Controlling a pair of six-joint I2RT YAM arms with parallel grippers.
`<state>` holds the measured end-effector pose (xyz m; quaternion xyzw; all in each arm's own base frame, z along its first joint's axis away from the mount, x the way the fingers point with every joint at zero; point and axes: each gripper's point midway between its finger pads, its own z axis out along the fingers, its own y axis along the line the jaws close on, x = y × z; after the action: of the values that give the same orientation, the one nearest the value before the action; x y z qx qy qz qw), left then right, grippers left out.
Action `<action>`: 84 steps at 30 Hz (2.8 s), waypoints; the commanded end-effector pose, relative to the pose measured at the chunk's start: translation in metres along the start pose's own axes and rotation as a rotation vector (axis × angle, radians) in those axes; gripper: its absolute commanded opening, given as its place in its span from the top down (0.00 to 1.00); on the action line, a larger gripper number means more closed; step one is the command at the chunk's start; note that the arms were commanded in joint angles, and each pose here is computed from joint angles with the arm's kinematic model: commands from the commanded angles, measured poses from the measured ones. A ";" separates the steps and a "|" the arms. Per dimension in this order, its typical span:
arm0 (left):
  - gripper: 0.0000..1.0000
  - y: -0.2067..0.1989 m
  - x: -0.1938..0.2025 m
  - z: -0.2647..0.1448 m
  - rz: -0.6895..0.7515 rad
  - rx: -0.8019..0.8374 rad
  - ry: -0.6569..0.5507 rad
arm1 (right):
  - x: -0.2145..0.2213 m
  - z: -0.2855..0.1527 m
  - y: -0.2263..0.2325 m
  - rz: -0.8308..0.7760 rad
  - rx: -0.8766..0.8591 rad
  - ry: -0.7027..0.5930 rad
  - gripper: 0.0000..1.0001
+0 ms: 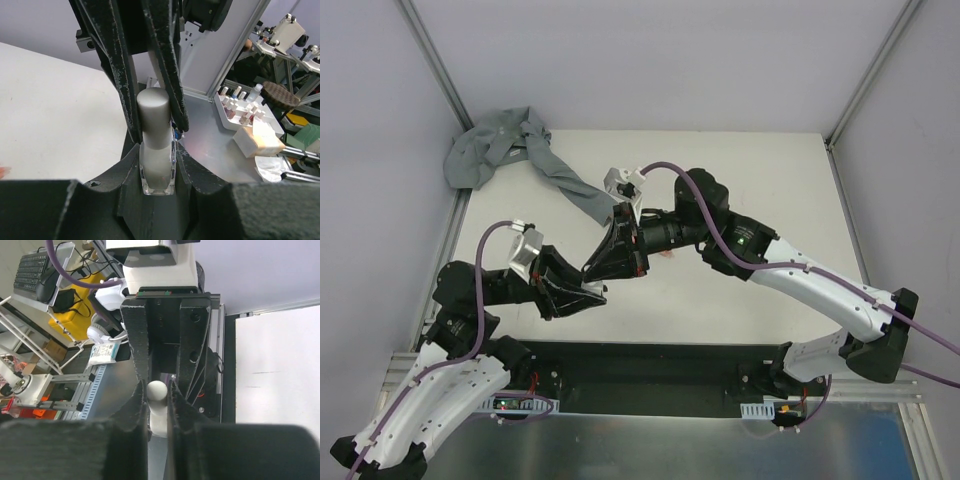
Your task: Paint the nails
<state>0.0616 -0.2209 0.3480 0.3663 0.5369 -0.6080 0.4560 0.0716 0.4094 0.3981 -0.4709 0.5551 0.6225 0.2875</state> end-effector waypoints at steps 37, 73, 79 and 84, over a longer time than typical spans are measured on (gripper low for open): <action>1.00 0.002 0.019 -0.004 0.119 0.049 0.154 | 0.007 -0.054 -0.001 -0.063 0.256 0.008 0.20; 1.00 0.115 -0.039 -0.020 0.290 -0.584 -0.011 | 0.029 -0.068 -0.081 -0.051 1.324 -0.099 0.99; 1.00 0.110 -0.020 -0.009 0.247 -0.493 0.046 | 0.017 -0.037 -0.060 -0.122 1.066 -0.019 0.76; 1.00 0.057 0.007 0.000 0.196 -0.205 0.100 | 0.008 -0.034 -0.034 -0.133 0.706 -0.004 0.41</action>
<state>0.1425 -0.2186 0.3008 0.3501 0.6468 -0.4408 0.5145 0.1443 0.3886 0.3445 -0.2787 0.7703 0.2454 0.5184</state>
